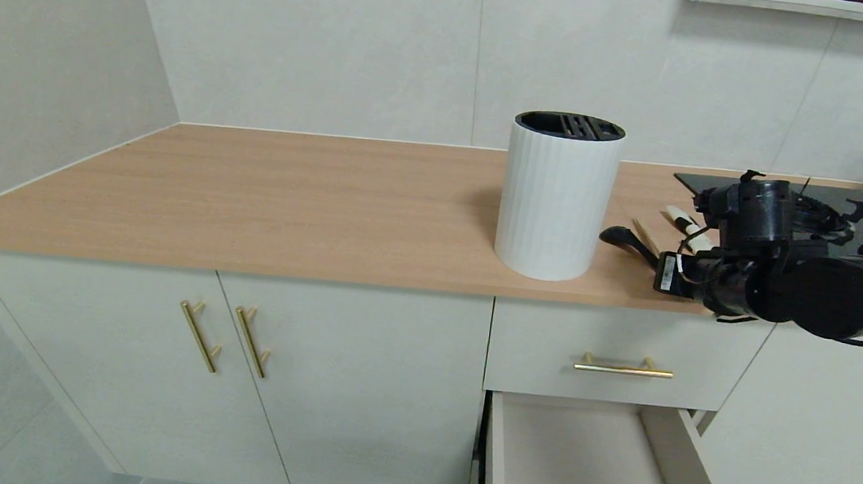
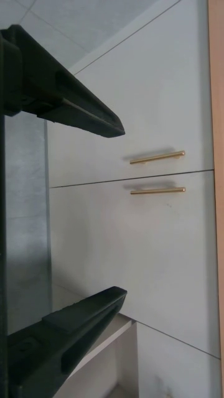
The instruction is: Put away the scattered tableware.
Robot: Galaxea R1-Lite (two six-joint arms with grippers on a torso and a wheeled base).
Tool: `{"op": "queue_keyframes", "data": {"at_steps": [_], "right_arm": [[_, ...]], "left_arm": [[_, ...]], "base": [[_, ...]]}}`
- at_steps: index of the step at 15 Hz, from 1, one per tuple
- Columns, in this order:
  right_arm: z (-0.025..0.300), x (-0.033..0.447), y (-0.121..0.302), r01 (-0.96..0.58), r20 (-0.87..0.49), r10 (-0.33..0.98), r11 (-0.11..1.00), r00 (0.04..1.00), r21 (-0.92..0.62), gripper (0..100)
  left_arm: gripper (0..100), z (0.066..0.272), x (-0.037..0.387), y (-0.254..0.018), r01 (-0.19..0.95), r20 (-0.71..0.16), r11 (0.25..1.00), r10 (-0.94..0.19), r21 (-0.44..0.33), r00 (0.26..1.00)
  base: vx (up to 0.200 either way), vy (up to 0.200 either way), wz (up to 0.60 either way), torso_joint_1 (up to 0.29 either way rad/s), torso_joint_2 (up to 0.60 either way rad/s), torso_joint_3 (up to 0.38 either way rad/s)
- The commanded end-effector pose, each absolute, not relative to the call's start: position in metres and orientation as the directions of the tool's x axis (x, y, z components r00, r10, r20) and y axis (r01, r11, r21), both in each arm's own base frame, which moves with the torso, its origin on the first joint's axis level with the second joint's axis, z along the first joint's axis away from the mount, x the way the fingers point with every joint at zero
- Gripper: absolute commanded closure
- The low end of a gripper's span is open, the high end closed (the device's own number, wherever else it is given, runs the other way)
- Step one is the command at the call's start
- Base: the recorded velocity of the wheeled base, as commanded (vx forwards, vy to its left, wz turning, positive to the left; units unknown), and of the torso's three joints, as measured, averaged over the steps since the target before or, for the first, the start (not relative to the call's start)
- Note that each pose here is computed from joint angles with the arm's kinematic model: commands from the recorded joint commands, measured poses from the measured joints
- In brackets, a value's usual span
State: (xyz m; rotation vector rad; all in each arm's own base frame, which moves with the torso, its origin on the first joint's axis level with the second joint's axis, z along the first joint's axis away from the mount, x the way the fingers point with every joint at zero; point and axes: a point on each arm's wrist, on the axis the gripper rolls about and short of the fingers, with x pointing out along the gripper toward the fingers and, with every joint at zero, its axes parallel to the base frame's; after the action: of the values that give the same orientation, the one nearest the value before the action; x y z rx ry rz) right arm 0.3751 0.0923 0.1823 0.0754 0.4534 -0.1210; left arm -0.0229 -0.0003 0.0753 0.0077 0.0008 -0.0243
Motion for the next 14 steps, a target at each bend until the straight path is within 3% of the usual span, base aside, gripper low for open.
{"op": "queue_keyframes", "data": {"at_steps": [1,7,10,14], "right_arm": [[0.185,0.374,0.092,0.133,-0.434,-0.099,0.99,0.895,0.048,100],[0.201,0.357,0.089,0.128,-0.412,-0.091,0.99,0.907,0.064,100],[0.234,0.308,0.084,0.096,-0.38,-0.059,0.992,0.923,0.079,100],[0.262,0.23,0.077,-0.007,-0.448,0.04,0.997,0.893,0.077,100]], "left_arm": [[0,0.075,-0.023,0.0,0.025,-0.002,1.0,-0.025,0.008,1.0],[0,0.075,-0.023,0.0,0.025,-0.002,1.0,-0.025,0.008,1.0],[0,0.075,-0.023,0.0,0.025,-0.002,1.0,-0.025,0.008,1.0],[0,0.076,-0.023,0.0,0.025,0.0,1.0,-0.025,0.008,1.0]], "base": [[0.0,0.0,0.0,0.0,0.0,0.0],[0.0,0.0,0.0,0.0,0.0,0.0],[0.0,0.0,0.0,0.0,0.0,0.0],[0.0,0.0,0.0,0.0,0.0,0.0]]}}
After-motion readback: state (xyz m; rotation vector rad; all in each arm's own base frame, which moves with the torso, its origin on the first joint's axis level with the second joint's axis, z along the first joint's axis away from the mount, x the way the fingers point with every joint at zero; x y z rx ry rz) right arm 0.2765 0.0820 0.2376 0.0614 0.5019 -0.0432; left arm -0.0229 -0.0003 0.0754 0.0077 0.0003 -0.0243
